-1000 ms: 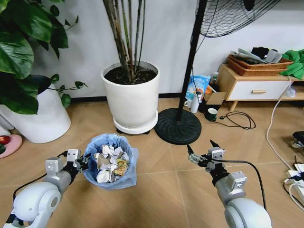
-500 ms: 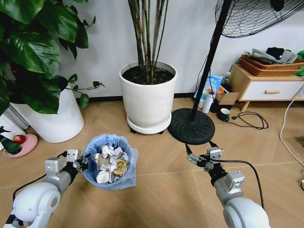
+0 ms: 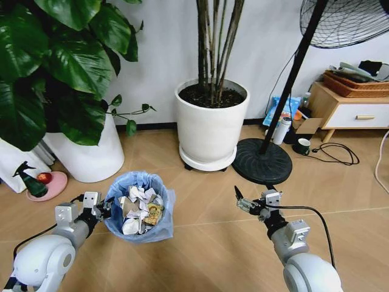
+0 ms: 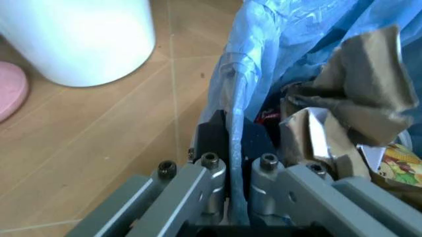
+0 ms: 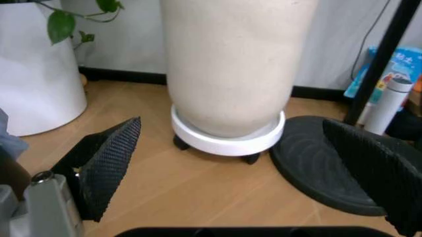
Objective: Pick up the trash bin and place the garbage on the floor into it.
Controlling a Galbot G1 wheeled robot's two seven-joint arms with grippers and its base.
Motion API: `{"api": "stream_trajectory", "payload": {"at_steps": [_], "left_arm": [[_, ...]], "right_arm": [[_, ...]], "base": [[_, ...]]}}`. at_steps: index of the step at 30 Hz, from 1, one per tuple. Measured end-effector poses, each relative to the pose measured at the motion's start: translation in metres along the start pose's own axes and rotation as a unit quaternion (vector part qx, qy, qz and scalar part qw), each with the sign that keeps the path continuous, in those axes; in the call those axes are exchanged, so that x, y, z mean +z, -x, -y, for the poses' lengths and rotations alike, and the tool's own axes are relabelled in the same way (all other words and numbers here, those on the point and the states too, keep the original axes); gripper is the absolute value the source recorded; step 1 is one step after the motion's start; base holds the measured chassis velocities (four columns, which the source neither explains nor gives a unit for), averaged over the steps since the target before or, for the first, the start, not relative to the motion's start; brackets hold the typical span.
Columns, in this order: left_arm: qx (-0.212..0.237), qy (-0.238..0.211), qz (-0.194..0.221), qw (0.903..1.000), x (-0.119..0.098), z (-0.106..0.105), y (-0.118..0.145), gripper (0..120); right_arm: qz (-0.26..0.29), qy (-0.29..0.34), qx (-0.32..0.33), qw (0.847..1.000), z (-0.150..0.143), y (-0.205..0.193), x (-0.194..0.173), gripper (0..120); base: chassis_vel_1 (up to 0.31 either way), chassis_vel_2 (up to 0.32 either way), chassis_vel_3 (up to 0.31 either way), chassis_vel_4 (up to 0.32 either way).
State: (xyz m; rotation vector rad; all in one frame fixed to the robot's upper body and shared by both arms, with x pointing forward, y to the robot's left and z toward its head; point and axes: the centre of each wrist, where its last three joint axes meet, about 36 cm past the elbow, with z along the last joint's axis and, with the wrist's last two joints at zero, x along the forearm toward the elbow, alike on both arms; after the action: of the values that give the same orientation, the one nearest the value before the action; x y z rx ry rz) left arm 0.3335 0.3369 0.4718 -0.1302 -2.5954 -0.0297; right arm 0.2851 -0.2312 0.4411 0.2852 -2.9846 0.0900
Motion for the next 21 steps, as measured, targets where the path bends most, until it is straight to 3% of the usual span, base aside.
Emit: {"api": "stream_trajectory", "payload": {"at_steps": [21], "left_arm": [[-0.005, -0.006, 0.003, 1.0, 0.0026, -0.0013, -0.0064, 0]], "right_arm": [[-0.006, 0.013, 0.001, 1.0, -0.0014, -0.0051, 0.0023, 100]], "base": [[0.157, 0.157, -0.153, -0.151]]}}
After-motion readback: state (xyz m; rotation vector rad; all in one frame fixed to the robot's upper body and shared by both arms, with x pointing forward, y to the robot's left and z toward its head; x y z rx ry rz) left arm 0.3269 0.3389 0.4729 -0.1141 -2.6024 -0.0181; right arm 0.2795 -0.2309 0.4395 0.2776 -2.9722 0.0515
